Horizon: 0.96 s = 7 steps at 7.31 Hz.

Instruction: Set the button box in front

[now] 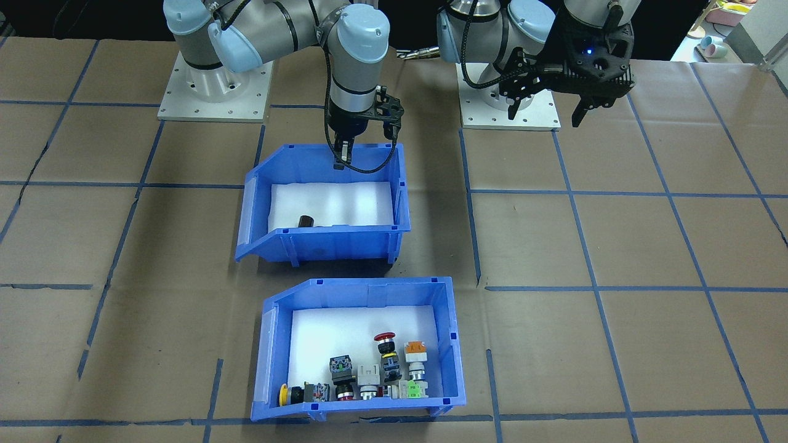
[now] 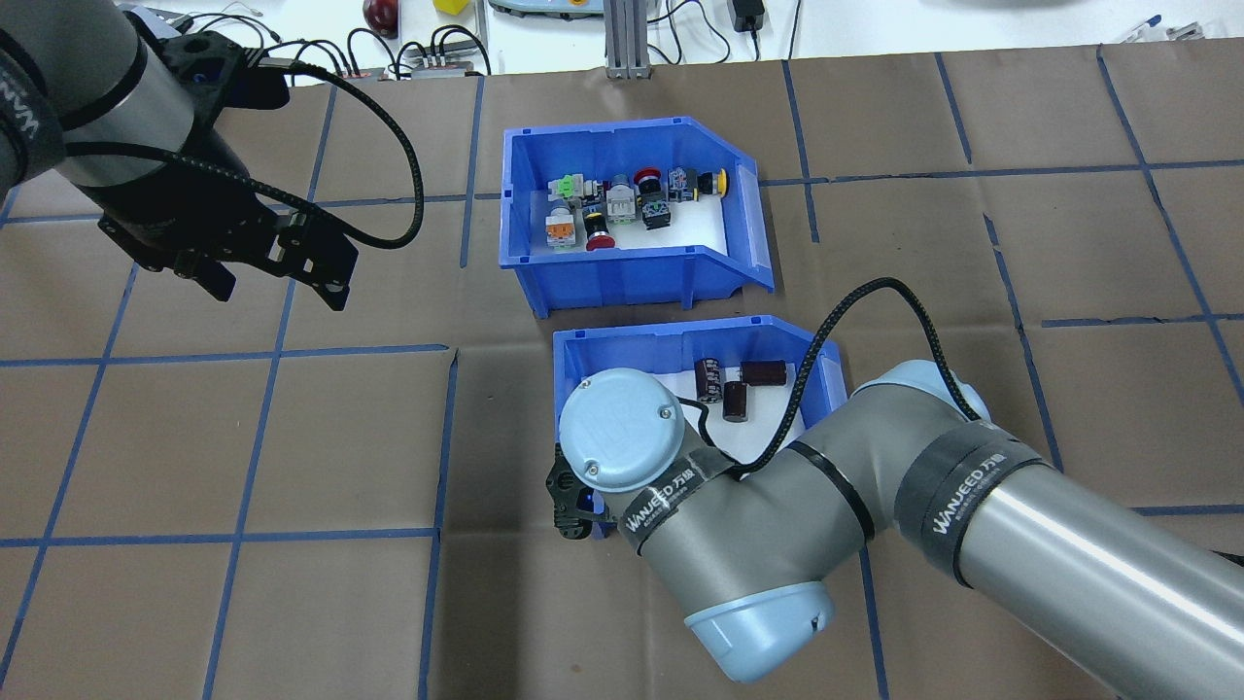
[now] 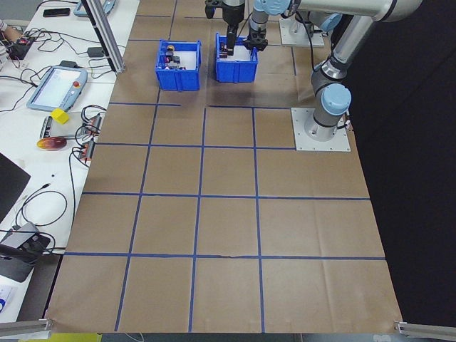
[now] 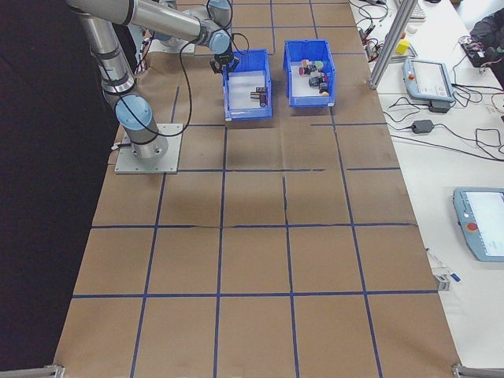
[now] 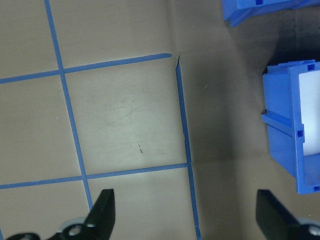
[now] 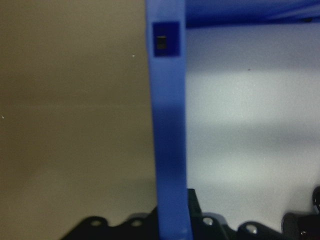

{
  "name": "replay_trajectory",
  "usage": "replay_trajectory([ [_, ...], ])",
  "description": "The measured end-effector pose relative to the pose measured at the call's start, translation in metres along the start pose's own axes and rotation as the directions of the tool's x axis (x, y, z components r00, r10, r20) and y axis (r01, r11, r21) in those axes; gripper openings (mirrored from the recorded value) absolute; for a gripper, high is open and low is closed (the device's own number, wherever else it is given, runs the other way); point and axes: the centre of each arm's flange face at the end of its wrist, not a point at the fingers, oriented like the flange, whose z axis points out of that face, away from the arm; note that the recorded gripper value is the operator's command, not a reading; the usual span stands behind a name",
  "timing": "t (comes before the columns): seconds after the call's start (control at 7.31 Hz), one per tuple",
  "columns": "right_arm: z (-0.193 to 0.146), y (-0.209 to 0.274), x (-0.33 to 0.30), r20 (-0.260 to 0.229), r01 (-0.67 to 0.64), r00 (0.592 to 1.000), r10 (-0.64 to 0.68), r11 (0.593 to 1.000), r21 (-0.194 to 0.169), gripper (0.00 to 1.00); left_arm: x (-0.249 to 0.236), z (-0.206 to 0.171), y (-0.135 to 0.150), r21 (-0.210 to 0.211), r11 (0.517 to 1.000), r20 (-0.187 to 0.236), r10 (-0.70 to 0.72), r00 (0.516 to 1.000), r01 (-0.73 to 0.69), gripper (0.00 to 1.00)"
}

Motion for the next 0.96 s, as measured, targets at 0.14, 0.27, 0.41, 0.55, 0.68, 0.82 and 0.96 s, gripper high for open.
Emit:
replay_trajectory([
  [0.14, -0.004, 0.001, 0.001, -0.004, -0.010, 1.000, 0.010, 1.000, 0.009, 1.00, 0.000, 0.000, 0.000, 0.000, 1.000, 0.001, 0.000, 1.000, 0.000, 0.99],
  [0.27, -0.012, 0.003, 0.005, -0.015, -0.021, 1.000, 0.021, 1.000, 0.019, 1.00, 0.000, 0.001, 0.000, -0.002, 1.000, 0.001, 0.000, 1.000, 0.000, 0.99],
  [0.41, -0.027, 0.006, 0.010, -0.022, -0.030, 0.999, 0.030, 0.999, 0.024, 1.00, 0.000, 0.002, -0.001, -0.004, 1.000, 0.000, 0.000, 1.000, 0.000, 0.99],
  [0.55, -0.044, 0.013, 0.015, -0.011, -0.042, 0.999, 0.042, 0.999, 0.014, 1.00, 0.000, 0.002, -0.001, -0.004, 1.000, 0.000, 0.000, 1.000, 0.000, 0.99],
  [0.68, -0.061, 0.030, 0.024, -0.005, -0.078, 0.997, 0.078, 0.997, 0.008, 1.00, 0.000, 0.001, -0.001, -0.003, 1.000, 0.001, 0.000, 1.000, 0.000, 0.99],
  [0.82, -0.077, 0.056, 0.036, -0.016, -0.150, 0.989, 0.150, 0.989, 0.018, 1.00, 0.000, 0.001, 0.000, -0.002, 1.000, 0.001, 0.000, 1.000, 0.000, 0.99],
  [0.96, -0.092, 0.091, 0.054, -0.032, -0.258, 0.965, 0.259, 0.966, 0.037, 1.00, 0.000, 0.001, 0.000, -0.001, 1.000, 0.000, 0.000, 1.000, 0.000, 0.99],
])
